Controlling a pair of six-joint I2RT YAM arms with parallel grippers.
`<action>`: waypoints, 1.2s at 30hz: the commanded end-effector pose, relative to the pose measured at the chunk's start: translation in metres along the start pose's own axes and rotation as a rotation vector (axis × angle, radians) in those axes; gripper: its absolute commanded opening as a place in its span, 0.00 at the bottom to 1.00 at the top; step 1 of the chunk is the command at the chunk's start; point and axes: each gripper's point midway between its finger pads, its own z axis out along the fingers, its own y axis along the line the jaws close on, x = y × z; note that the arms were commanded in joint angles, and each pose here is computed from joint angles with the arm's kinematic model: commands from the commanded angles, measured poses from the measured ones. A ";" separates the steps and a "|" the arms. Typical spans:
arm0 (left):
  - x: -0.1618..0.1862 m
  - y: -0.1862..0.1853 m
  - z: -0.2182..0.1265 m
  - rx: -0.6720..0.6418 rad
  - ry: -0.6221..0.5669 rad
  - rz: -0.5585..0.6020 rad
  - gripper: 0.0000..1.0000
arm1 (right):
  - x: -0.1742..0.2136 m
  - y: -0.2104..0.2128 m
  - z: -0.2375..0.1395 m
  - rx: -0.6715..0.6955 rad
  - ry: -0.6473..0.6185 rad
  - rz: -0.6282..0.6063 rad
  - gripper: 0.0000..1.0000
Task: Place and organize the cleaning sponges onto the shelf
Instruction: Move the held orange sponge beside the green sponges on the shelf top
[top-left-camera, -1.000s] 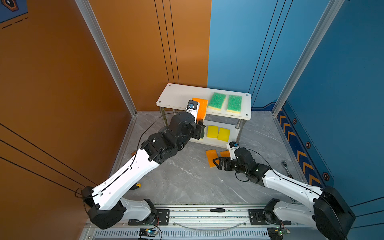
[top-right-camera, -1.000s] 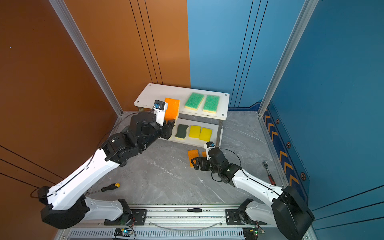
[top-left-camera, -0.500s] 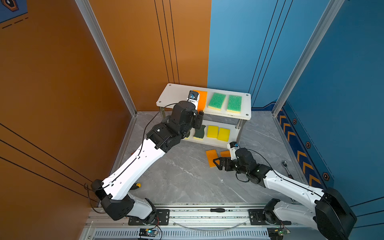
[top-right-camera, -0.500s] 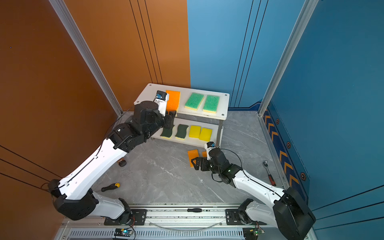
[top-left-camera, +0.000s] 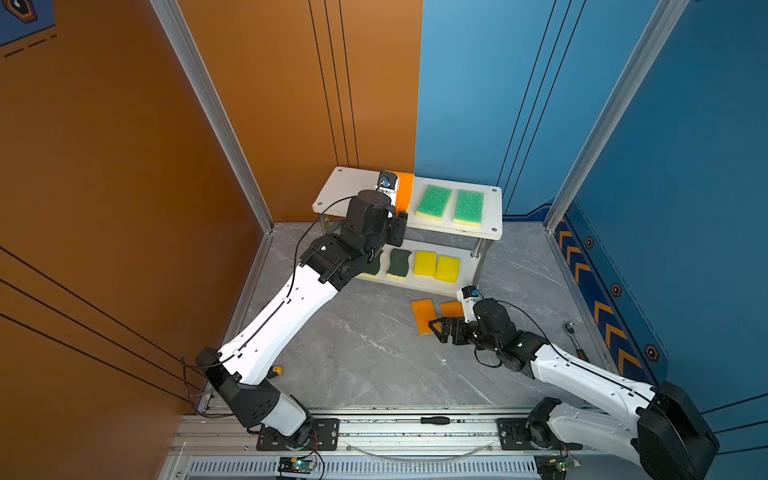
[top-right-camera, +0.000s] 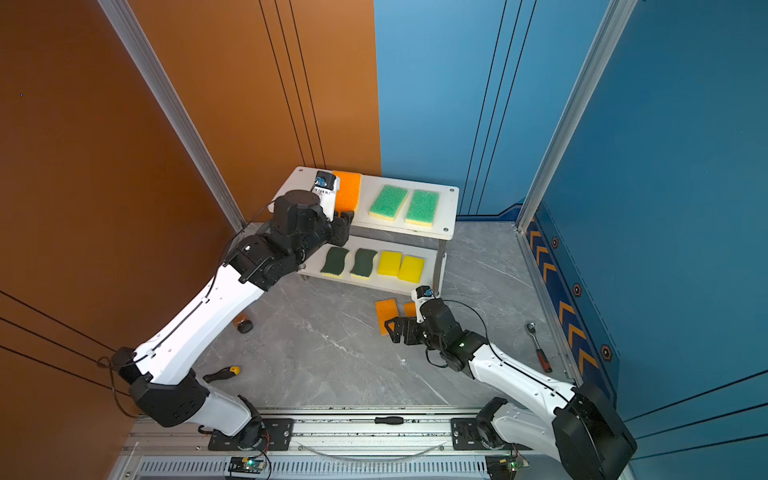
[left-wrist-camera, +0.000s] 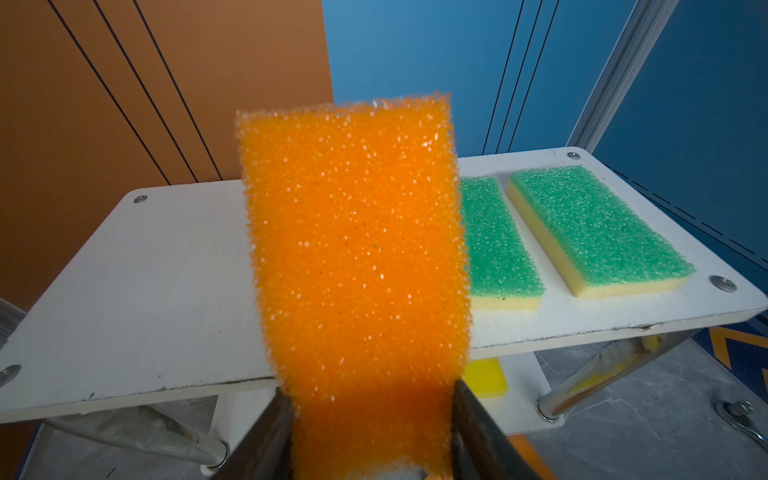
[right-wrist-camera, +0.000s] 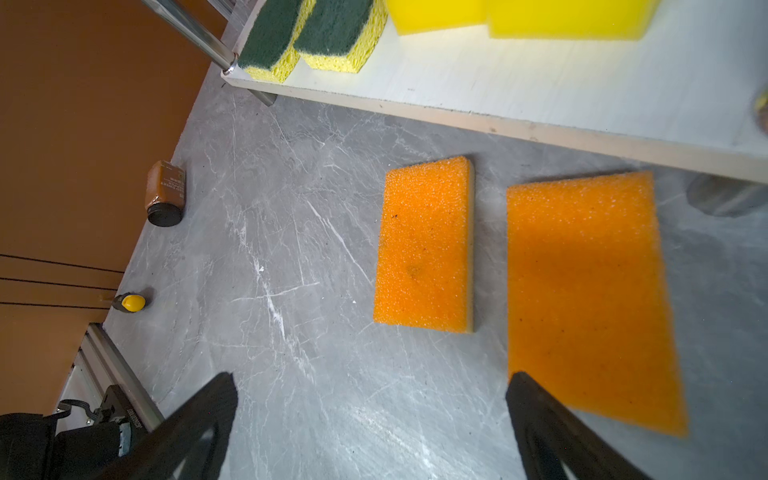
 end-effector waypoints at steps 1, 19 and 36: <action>-0.015 0.003 0.002 0.014 -0.034 -0.005 0.54 | 0.004 -0.010 -0.003 0.039 -0.001 0.019 1.00; -0.016 0.013 0.033 -0.003 -0.032 -0.011 0.55 | 0.005 -0.012 -0.002 0.043 0.004 0.021 1.00; -0.014 0.016 0.059 -0.013 -0.024 -0.013 0.56 | 0.005 -0.015 -0.002 0.047 0.005 0.026 1.00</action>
